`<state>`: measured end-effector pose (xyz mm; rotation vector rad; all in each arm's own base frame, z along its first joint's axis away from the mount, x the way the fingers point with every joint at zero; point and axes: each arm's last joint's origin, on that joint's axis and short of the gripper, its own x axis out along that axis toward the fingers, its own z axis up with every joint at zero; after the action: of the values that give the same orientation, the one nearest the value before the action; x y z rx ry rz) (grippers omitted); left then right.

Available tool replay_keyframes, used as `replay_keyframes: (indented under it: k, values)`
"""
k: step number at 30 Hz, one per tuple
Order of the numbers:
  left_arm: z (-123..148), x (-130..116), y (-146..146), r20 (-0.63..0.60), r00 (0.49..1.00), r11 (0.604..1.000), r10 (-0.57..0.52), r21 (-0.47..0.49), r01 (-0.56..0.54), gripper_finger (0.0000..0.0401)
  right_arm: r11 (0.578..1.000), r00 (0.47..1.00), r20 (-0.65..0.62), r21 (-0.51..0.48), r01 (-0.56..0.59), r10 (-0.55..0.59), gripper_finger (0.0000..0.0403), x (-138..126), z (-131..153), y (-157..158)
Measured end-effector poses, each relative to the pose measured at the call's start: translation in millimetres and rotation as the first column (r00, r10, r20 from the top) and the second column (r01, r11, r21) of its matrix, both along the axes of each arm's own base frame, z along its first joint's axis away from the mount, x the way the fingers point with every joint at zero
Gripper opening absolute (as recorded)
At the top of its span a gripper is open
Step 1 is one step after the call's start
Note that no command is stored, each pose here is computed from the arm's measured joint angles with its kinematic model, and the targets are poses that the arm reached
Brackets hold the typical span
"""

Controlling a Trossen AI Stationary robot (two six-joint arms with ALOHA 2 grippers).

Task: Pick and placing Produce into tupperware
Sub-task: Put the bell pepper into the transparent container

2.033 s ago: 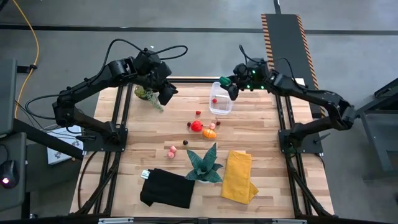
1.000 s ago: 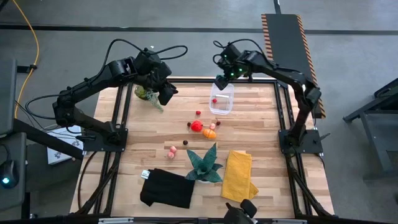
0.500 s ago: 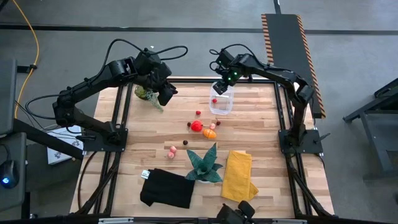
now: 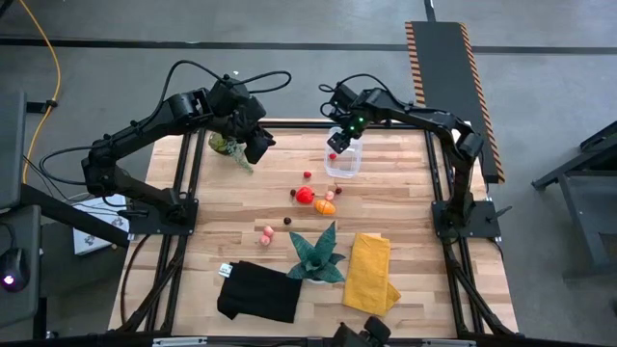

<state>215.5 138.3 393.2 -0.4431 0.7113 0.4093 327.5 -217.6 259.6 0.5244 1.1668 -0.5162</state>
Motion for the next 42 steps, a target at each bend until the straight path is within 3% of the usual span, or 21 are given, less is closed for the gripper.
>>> replay_keyframes:
  k: [25, 42]
  values:
    - [-0.4, -0.4, -0.2, -0.005, 1.000, 1.000, 0.001, -0.004, -0.001, 0.0095, 0.995, 0.989, -0.144, 0.092, -0.022, 0.035, 0.0227, 5.9, -35.1, 1.4]
    - [-0.6, -0.6, -0.4, -0.008, 1.000, 1.000, 0.000, -0.006, 0.000, 0.0095, 0.993, 0.985, -0.139, 0.076, -0.094, 0.104, 0.0229, 8.6, -36.9, 1.9]
